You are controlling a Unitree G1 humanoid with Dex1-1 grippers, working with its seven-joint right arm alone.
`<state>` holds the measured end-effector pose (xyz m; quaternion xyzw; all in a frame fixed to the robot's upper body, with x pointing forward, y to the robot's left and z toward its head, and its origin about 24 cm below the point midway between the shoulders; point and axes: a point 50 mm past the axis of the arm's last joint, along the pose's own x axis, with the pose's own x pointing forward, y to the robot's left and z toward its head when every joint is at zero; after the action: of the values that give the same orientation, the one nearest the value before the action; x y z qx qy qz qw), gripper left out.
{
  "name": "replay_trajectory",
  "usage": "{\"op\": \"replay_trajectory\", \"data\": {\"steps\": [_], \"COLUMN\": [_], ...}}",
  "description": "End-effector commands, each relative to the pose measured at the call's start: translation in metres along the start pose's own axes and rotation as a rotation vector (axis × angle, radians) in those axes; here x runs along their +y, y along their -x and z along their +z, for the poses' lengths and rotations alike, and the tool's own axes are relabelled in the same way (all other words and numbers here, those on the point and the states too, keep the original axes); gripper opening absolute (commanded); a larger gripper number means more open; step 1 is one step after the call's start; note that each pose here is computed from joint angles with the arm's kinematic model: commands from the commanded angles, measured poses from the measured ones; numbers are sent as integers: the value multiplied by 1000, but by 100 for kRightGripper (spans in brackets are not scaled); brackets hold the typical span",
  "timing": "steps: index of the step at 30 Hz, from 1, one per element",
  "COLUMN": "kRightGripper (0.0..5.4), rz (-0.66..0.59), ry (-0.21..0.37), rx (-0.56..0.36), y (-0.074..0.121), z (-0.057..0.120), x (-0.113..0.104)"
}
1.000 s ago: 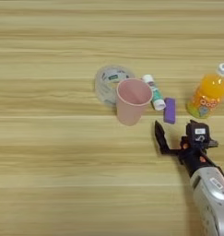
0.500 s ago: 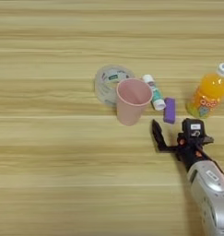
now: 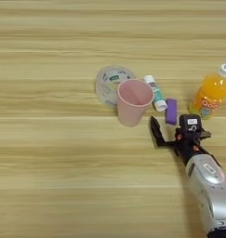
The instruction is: Move the objects on the table
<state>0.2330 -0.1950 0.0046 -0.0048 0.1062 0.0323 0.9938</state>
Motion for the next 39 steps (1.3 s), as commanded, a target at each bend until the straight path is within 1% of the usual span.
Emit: {"op": "replay_trajectory", "data": {"steps": [1,6,10,11,15,16,19,20,32,35,37,39], "kRightGripper": [536,536,499,480,439,419,401,381,267,236,202,185], "rz": [7,11,9,8,7,7,7,7,-14,-25,-34,-42], "ry": [17,6,7,7,8,7,5,4,-5,-17,-30,-34], "rx": [-30,-17,-11,-11,-11,-10,-9,-9,-18,-30,-41,-45], "y": [-7,-8,-8,-8,-8,-8,-8,-8,-8,-8,-8,-8], "z": [12,12,11,11,11,11,11,11,11,13,15,15], "x": [-2,-1,-1,-1,-1,-1,-2,-2,-3,-4,-5,-6]}}
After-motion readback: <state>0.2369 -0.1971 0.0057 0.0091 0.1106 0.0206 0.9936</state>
